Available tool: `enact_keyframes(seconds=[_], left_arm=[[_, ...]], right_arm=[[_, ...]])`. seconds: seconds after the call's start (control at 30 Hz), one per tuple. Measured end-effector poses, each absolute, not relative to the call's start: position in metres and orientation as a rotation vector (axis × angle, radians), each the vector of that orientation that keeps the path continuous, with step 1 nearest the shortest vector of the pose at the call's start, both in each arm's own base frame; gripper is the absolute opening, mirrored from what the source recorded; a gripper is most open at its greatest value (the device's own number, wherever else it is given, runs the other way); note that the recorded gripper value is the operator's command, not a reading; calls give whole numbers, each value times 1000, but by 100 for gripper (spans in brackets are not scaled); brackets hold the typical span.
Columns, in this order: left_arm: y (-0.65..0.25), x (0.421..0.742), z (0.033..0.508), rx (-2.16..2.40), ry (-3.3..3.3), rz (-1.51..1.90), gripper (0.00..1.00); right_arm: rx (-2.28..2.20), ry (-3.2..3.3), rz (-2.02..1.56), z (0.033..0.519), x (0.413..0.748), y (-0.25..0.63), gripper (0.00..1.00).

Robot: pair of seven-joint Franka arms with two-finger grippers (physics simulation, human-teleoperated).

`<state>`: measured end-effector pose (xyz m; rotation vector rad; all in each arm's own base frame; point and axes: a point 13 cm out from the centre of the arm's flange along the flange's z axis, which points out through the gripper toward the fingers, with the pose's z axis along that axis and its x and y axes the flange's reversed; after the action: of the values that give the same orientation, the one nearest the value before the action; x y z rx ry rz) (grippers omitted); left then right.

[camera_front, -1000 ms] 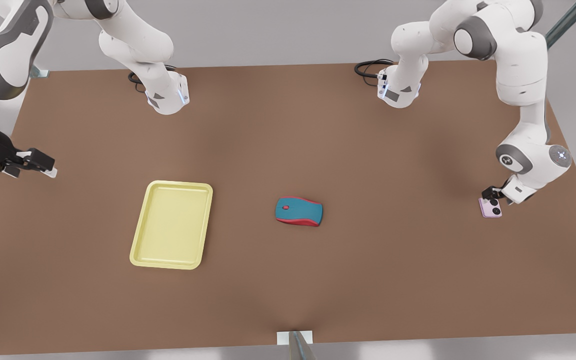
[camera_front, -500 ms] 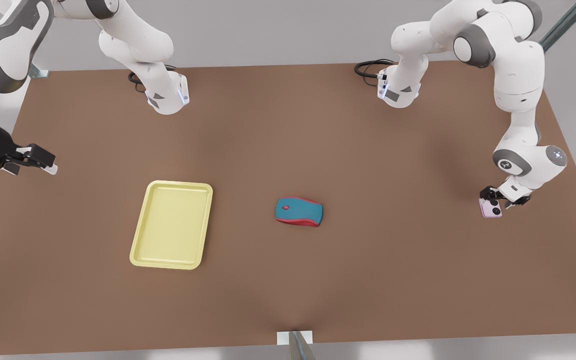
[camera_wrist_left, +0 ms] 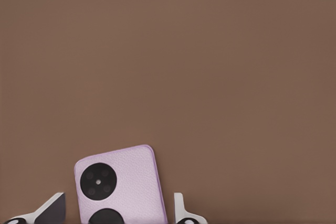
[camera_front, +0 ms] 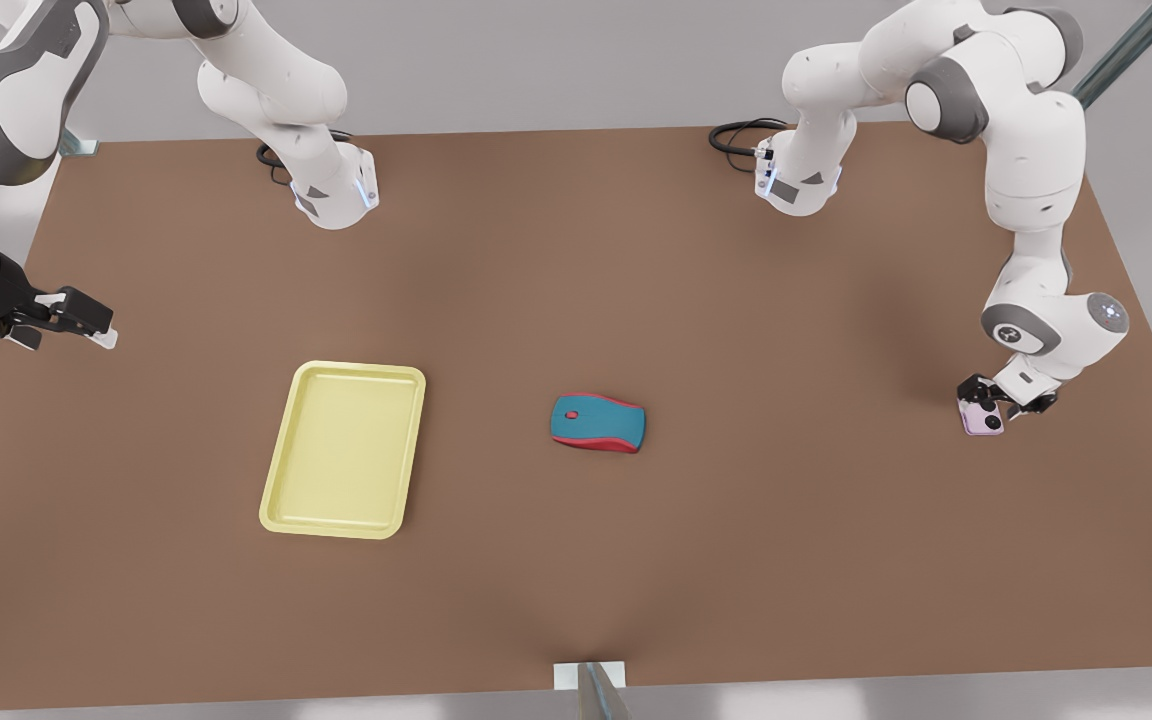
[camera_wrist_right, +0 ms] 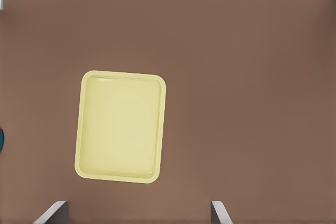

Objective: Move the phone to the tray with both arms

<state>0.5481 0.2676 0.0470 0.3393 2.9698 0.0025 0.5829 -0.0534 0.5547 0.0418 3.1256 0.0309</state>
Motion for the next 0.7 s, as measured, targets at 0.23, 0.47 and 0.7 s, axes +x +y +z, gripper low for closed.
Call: enact_keyframes(seconds=[0.23, 0.47, 0.7], left_arm=[[269, 542, 32, 294, 2990, 5, 100], [271, 543, 29, 270, 2990, 14, 91], [271, 540, 22, 258, 3000, 16, 84]], right_arm=[[39, 3126, 31, 554, 583, -52, 100], [43, 3128, 31, 554, 583, -54, 100], [43, 3129, 31, 553, 583, -54, 100]])
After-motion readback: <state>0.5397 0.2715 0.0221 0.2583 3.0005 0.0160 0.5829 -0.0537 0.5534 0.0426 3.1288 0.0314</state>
